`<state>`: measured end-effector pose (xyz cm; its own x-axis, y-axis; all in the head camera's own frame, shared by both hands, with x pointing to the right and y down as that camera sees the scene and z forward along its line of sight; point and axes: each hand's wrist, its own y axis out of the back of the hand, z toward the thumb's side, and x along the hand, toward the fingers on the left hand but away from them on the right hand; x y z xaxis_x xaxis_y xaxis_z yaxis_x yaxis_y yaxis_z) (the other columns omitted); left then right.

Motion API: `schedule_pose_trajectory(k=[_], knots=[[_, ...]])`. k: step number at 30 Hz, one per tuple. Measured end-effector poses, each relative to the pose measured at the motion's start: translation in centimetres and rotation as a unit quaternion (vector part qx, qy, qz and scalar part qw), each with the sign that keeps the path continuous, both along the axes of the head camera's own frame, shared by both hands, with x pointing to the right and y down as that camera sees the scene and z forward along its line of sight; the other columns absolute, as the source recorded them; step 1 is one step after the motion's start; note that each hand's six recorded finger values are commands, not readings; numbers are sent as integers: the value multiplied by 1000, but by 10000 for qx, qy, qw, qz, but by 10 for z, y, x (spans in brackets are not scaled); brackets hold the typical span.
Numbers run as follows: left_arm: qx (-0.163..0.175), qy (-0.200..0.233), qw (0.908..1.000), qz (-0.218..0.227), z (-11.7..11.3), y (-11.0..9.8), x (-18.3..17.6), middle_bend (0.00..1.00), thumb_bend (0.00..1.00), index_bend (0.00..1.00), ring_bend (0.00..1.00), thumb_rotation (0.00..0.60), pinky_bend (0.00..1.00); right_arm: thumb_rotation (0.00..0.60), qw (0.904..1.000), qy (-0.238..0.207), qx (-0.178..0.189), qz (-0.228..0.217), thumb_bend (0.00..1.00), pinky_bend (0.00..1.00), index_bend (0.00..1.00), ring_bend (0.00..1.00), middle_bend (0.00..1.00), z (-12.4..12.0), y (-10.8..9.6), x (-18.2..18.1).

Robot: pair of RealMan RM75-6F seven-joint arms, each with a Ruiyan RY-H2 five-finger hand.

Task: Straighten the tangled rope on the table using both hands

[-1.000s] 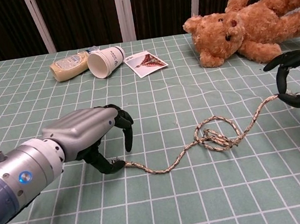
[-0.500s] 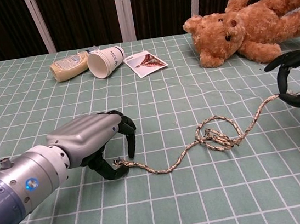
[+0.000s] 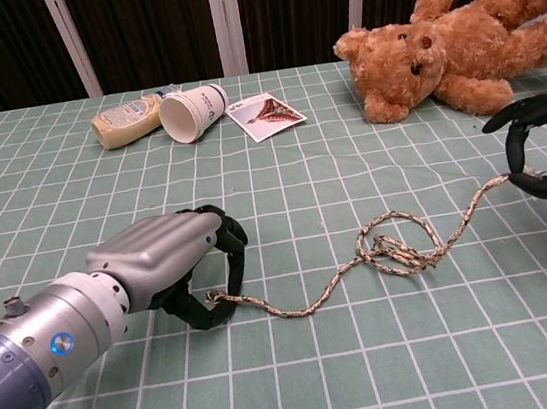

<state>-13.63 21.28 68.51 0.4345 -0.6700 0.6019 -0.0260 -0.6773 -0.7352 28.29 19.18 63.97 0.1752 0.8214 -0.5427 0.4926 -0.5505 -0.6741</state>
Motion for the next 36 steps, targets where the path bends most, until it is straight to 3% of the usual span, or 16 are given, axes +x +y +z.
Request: schedule_pose_trajectory(k=[15,28,36], knots=[[202,-121,9994,-237,-6,-18,-32,189,521,607,0,600,0,600,9998,109,56,145,479,0,668,0,215,-2,-6,14],[556,-137,9936,-972,-44,-56,-129,199,521,614,0,600,0,600,9980,398,200,445,479,0,668,0,216,-14,-12,46],[612,-115,9876,-1443,-63,-56,-189,203,521,618,0,600,0,600,9961,660,214,552,479,0,668,0,215,-22,-4,70]])
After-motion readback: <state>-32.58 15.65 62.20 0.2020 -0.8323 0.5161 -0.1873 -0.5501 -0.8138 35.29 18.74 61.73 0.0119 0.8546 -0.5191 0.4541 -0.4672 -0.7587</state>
